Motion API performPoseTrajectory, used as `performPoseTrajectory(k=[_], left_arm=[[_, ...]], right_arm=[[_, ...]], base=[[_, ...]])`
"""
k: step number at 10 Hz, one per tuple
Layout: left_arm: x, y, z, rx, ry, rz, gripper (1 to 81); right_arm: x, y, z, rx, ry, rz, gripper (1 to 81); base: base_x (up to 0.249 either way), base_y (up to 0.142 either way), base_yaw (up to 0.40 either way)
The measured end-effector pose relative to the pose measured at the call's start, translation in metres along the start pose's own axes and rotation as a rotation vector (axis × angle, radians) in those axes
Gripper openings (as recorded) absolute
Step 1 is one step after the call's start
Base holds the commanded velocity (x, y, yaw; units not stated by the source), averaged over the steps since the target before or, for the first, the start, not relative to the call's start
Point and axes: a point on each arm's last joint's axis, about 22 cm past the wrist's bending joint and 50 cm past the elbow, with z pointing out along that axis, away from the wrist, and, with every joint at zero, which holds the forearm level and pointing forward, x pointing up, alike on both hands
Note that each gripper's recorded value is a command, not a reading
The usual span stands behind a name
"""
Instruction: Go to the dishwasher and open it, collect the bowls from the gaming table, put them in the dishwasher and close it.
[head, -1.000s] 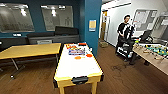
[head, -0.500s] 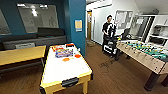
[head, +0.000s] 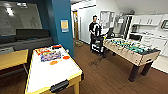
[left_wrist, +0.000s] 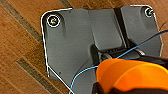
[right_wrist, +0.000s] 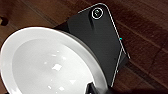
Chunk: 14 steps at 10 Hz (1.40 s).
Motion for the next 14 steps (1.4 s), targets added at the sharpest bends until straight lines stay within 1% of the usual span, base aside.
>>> performPoseTrajectory(k=[2,5,8,9,10,12,13,14], left_arm=[[0.000,0.005,0.002,-0.002,0.001,0.002,1.0],[0.000,0.004,0.003,0.017,-0.001,0.009,1.0],[0.000,0.002,0.003,0.023,-0.001,0.009,1.0],[-0.001,0.000,0.003,0.030,-0.003,0.008,1.0],[-0.002,-0.003,0.003,0.043,-0.006,0.007,1.0],[-0.003,-0.017,0.001,0.080,-0.011,0.005,1.0],[-0.003,-0.020,0.000,0.085,-0.011,0.005,1.0],[-0.003,-0.017,0.001,0.081,-0.011,0.005,1.0]], right_arm=[[0.000,0.001,0.001,-0.005,0.001,-0.001,1.0],[0.000,0.002,0.002,-0.010,0.003,-0.002,1.0],[0.001,0.007,0.002,-0.024,0.006,-0.010,1.0],[0.000,0.010,0.003,-0.035,0.007,-0.014,1.0],[0.000,0.014,0.005,-0.052,0.010,-0.018,1.0],[0.004,0.033,0.004,-0.104,0.021,-0.027,1.0],[0.006,0.040,0.002,-0.121,0.025,-0.032,1.0],[0.006,0.043,0.002,-0.126,0.025,-0.035,1.0]], base=[[0.000,0.000,-0.395],[0.000,0.000,-0.395],[0.000,0.000,-0.396],[0.000,0.000,-0.396],[0.000,0.000,-0.395],[0.000,0.000,-0.396],[0.000,0.000,-0.396],[0.000,0.000,-0.395]])
